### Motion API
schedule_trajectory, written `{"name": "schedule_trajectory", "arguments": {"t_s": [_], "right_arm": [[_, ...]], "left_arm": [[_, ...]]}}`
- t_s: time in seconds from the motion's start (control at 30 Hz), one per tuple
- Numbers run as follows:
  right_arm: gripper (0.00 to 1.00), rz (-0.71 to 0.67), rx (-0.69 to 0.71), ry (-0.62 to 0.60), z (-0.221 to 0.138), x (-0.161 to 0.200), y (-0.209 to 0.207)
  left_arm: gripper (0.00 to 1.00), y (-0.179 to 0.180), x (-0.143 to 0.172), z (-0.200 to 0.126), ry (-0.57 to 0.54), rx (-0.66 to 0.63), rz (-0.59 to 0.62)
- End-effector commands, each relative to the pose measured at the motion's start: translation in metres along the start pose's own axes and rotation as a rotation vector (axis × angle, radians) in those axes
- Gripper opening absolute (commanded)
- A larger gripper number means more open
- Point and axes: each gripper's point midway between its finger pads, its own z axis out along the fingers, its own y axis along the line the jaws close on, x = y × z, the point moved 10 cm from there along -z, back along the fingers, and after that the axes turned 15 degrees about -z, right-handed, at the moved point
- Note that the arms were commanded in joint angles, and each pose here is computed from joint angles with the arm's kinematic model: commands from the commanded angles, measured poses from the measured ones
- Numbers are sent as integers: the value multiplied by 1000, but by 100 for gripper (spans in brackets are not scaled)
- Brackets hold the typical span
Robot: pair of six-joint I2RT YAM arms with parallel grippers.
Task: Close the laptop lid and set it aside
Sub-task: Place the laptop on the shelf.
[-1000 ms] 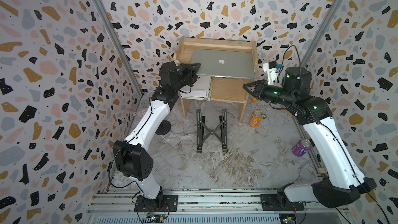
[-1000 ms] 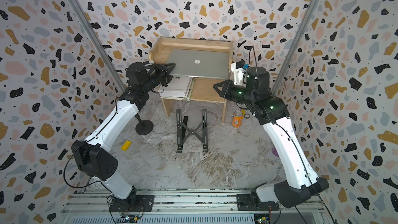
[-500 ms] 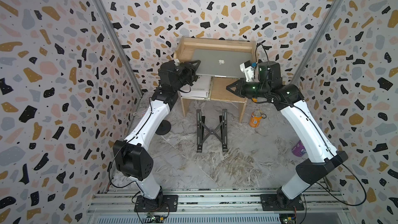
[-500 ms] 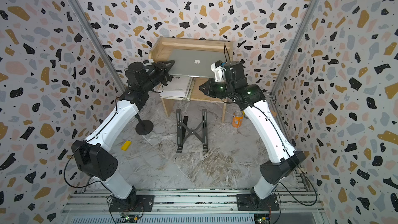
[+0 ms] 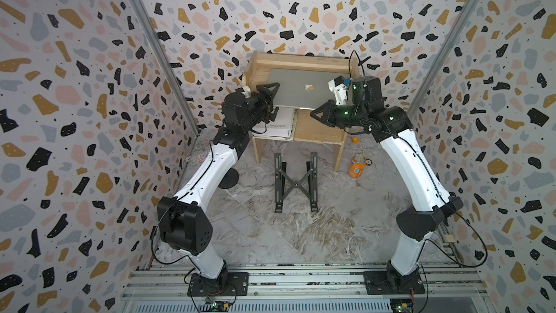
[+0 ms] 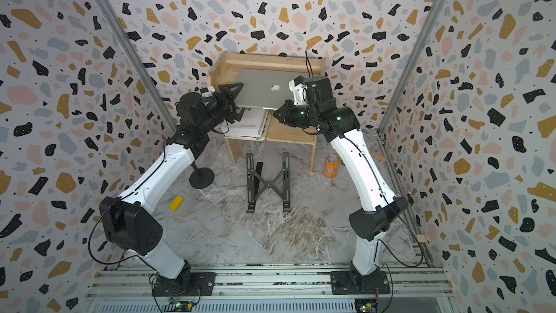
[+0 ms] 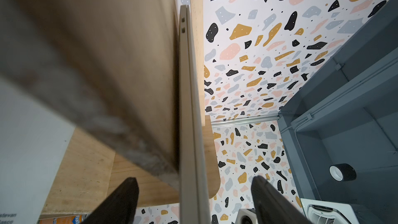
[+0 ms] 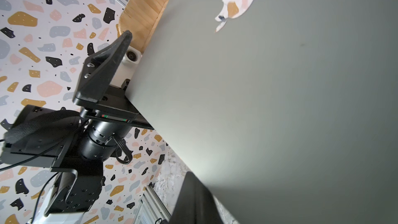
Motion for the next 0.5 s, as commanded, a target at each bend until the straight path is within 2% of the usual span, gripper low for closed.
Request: {"name": "schedule_trajectory", "arguments": {"t_s": [0.0,0.3,0.47], "right_arm": [[5,-23,-12,-26,-13,-6,10],[5,-22,6,-43,-3,-13,7],[5,-15,12,-50,6,-16,3]], "left_arm": [[88,-6,2,-10,7,29,16],[100,-19,13,-36,5,78,39],[100,-34,22,-60,-8,118,60]]}}
